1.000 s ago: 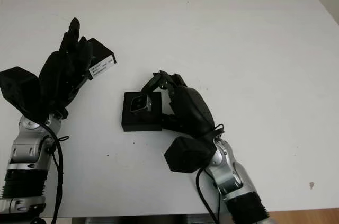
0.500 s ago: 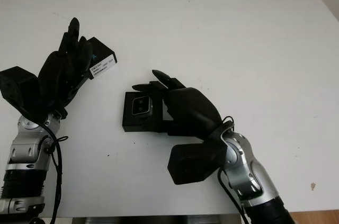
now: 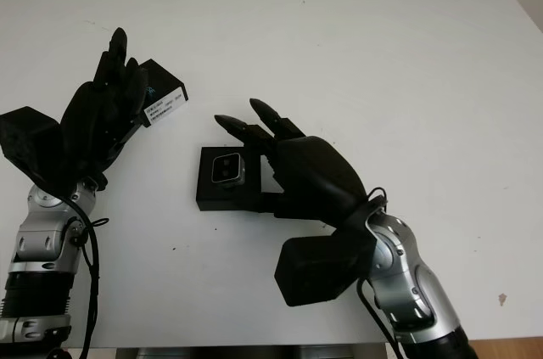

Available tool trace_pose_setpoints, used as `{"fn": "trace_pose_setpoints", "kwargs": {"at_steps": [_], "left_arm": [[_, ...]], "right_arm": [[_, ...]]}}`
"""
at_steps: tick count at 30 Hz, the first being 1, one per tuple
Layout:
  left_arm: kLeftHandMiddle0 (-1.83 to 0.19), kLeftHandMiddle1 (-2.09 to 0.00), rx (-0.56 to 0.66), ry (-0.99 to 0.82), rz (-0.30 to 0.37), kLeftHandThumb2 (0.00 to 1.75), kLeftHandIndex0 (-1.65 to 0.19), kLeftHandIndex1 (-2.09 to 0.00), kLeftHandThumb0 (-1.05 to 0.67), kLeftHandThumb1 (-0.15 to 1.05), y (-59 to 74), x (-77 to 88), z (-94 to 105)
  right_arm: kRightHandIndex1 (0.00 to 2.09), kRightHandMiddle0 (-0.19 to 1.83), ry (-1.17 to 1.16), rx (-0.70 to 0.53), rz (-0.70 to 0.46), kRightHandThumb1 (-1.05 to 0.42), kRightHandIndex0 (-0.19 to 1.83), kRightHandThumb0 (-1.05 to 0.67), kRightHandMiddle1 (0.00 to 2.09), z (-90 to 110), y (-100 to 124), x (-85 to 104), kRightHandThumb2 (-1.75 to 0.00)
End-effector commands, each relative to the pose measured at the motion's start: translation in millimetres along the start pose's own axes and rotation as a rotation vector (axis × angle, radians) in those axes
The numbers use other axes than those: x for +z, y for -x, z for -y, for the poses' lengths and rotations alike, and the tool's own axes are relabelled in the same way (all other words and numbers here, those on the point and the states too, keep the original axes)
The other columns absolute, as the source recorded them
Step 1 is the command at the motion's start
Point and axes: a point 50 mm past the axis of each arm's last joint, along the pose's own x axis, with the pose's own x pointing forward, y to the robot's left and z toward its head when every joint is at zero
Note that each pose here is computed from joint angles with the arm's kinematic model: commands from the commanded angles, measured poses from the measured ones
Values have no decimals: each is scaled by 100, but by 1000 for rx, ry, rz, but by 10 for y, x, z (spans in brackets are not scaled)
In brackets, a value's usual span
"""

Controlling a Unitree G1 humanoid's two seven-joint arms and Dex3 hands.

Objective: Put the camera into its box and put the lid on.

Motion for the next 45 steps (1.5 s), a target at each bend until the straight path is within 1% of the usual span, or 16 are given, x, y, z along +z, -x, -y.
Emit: {"fn": "trace_pose_setpoints", "kwargs": {"at_steps": [1, 8, 10, 18, 24, 27, 28, 31, 37, 40, 41, 42, 45], "left_arm": [[19, 0, -2, -9, 10, 46, 19, 0, -76, 105, -3, 23, -12], [19, 0, 1, -1, 7, 45, 19, 0, -76, 105, -7, 16, 0], [19, 0, 3, -6, 4, 45, 19, 0, -76, 105, -5, 17, -2], [19, 0, -1, -6, 11, 45, 19, 0, -75, 105, 7, 26, -19], [19, 0, -3, -8, 14, 47, 19, 0, -74, 105, 9, 27, -23], [19, 0, -2, -7, 14, 47, 19, 0, -74, 105, 7, 29, -25], [19, 0, -2, -6, 13, 47, 19, 0, -74, 105, 8, 30, -25], [19, 0, -2, -13, 9, 46, 19, 0, -75, 105, 13, 30, -29], [19, 0, -3, -7, 12, 45, 19, 0, -76, 105, 26, 38, -37], [19, 0, -1, -4, 3, 45, 19, 0, -77, 105, 32, 36, -46], [19, 0, -2, -8, 0, 45, 19, 0, -77, 105, 34, 37, -48], [19, 0, -1, -10, -2, 46, 19, 0, -76, 105, 37, 38, -50], [19, 0, 2, -6, -3, 45, 19, 0, -76, 105, 39, 41, -52]], "right_arm": [[3, 6, 23, -11, 7, -105, -11, -66, 11, 31, 69, 5, -31], [6, 25, 50, -6, 5, -105, -8, -71, 17, 12, 106, -31, -38], [6, 27, 38, -8, 6, -105, -7, -71, 18, 4, 109, -34, -38], [9, 48, 36, -19, 12, -105, 2, -69, 28, 11, 102, -42, -40], [10, 57, 19, -30, 8, -105, 8, -68, 38, 20, 107, -55, -37], [7, 49, 8, -27, -1, -105, 10, -68, 65, 25, 120, -63, -36], [7, 46, 4, -27, -4, -105, 12, -68, 77, 27, 125, -65, -36], [7, 48, 5, -23, -10, -105, 15, -68, 96, 33, 148, -72, -38], [8, 56, 33, -30, -19, -105, 20, -69, 117, 34, 168, -62, -41], [8, 59, 49, -46, -27, -105, 25, -69, 133, 20, 171, -56, -41], [8, 61, 57, -53, -27, -105, 27, -68, 145, 14, 171, -55, -40], [9, 62, 73, -51, -30, -105, 29, -68, 150, 11, 170, -52, -40], [8, 62, 90, -45, -39, -105, 31, -67, 162, 0, 171, -51, -41]]}}
